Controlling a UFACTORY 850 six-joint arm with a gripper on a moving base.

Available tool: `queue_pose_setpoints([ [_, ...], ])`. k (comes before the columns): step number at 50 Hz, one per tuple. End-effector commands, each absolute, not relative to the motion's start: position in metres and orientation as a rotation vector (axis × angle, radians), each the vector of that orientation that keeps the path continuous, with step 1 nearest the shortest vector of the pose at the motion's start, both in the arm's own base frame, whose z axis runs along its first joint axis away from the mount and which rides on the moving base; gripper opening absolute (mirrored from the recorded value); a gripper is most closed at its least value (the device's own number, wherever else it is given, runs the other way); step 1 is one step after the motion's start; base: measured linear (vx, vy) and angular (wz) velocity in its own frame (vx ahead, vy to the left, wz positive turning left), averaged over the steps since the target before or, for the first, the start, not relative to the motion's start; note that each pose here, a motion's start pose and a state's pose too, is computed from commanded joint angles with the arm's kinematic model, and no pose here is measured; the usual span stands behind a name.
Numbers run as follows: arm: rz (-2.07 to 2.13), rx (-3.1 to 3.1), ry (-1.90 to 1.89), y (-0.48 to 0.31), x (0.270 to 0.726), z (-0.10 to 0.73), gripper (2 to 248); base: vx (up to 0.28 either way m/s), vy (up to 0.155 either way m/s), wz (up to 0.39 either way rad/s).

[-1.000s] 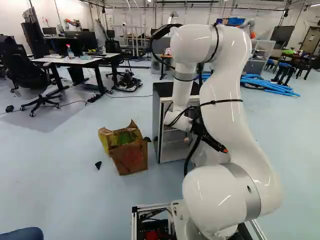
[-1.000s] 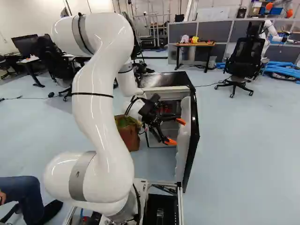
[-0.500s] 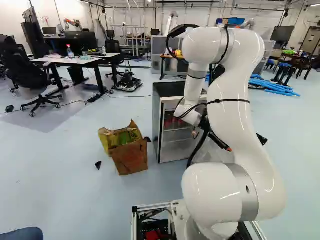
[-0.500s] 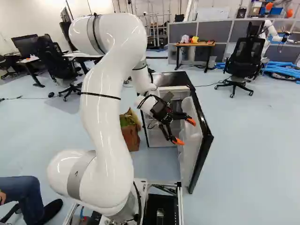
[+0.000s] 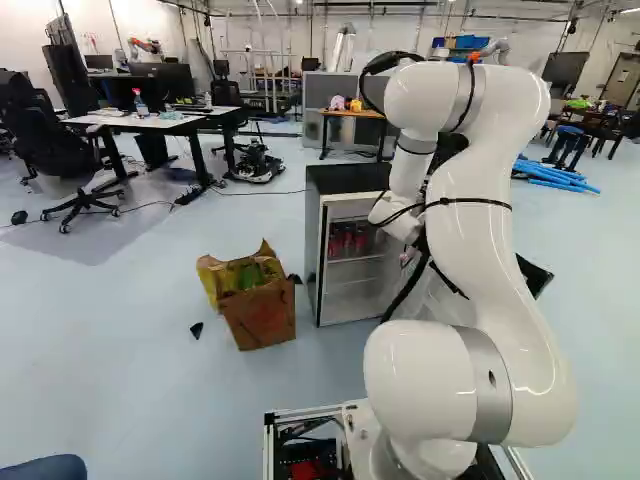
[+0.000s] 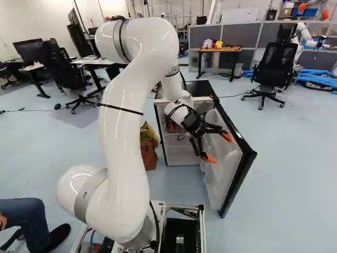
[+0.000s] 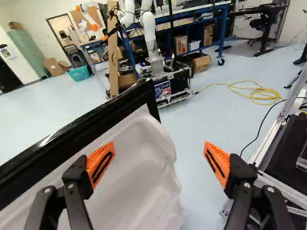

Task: Grab a drink from the fridge

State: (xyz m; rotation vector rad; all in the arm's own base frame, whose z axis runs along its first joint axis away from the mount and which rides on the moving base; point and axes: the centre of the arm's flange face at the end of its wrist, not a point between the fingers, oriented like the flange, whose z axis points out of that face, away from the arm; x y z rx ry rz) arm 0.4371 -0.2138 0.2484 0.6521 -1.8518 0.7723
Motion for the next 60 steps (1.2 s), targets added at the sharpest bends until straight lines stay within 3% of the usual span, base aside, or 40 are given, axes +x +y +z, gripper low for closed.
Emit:
queue_pose_setpoints([
  [41,0.873,0.530,-1.927,-0.327,0.471,0.262,247,0.000,0.000,0.000],
  [60,0.928,0.624,-1.923,-0.328,0.474,0.261,247,0.000,0.000,0.000],
])
